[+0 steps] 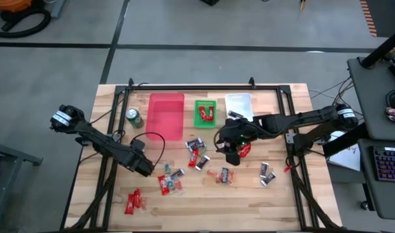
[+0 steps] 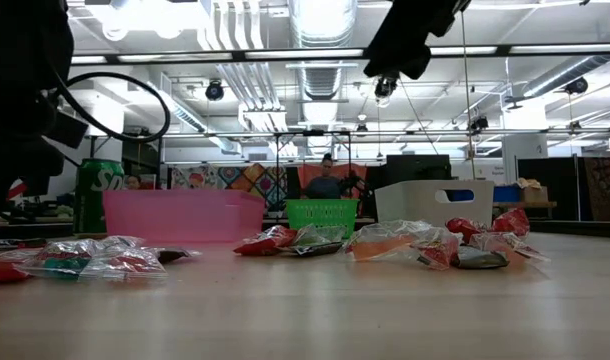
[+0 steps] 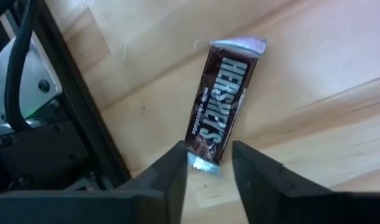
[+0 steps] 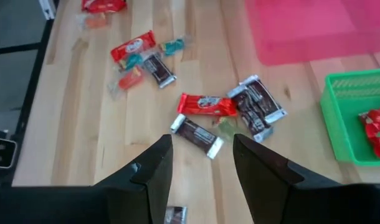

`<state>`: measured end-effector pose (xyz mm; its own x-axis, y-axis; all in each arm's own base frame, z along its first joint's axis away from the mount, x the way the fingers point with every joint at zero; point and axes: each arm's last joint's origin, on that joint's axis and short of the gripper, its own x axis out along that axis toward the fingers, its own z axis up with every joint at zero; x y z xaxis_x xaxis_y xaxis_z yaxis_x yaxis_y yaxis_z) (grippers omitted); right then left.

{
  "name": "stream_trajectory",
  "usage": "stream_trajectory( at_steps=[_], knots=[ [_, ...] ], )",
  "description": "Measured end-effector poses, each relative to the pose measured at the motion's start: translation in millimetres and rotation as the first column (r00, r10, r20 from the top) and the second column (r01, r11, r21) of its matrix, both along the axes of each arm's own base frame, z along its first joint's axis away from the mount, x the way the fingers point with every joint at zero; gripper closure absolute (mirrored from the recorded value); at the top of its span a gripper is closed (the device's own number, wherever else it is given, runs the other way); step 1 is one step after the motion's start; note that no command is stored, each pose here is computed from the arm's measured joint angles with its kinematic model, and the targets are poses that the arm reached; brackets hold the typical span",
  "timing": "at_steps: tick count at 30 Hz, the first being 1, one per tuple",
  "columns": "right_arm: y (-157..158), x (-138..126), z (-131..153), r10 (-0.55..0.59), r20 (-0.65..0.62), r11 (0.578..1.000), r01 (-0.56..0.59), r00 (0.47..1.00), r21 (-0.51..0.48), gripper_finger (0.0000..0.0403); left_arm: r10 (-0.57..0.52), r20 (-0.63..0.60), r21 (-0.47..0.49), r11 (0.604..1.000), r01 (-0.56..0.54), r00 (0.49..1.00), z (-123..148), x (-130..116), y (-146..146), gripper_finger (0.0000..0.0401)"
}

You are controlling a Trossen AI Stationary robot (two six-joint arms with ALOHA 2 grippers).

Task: Sort candy
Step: Put the brown chocolate into the white bin

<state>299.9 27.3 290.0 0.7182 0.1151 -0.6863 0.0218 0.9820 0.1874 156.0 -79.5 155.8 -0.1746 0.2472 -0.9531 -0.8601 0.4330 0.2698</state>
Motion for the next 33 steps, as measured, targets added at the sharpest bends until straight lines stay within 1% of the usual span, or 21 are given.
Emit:
stream_trajectory(
  at_steps=[6,9,12,17,20,24,28,33],
  knots=[
    [1,2,-3,-0.019,-0.008,1.000,0.019,1.000,0.019,0.0242,-0.022,0.021,0.033,0.999,0.022,1.000,0,1,1,0.0206],
    [1,2,-2,-0.039,-0.005,0.998,0.039,0.999,0.041,0.0243,-0.036,0.033,0.057,0.998,0.034,0.999,-1,1,2,0.0190],
    [1,3,-1,-0.045,0.004,0.998,0.045,0.999,0.050,0.0241,-0.042,0.077,0.059,0.998,0.038,0.996,-8,2,2,0.0189],
    [1,4,-1,-0.056,0.014,0.997,0.055,0.998,0.062,0.0243,-0.028,0.096,0.061,0.998,0.022,0.995,-24,-6,6,0.0198],
    [1,5,0,-0.058,0.029,0.996,0.056,0.998,0.067,0.0242,-0.004,0.099,0.066,0.998,-0.002,0.995,-27,-9,8,0.0203],
    [1,5,1,-0.058,0.034,0.996,0.056,0.998,0.067,0.0241,-0.011,0.106,0.062,0.998,0.004,0.994,-28,-9,8,0.0215],
    [1,5,1,-0.058,0.035,0.996,0.056,0.998,0.067,0.0243,-0.022,0.116,0.054,0.998,0.016,0.993,-28,-7,7,0.0247],
    [1,5,1,-0.055,0.034,0.997,0.053,0.998,0.064,0.0241,-0.043,0.127,0.038,0.999,0.038,0.991,-29,-5,6,0.0307]
  ],
)
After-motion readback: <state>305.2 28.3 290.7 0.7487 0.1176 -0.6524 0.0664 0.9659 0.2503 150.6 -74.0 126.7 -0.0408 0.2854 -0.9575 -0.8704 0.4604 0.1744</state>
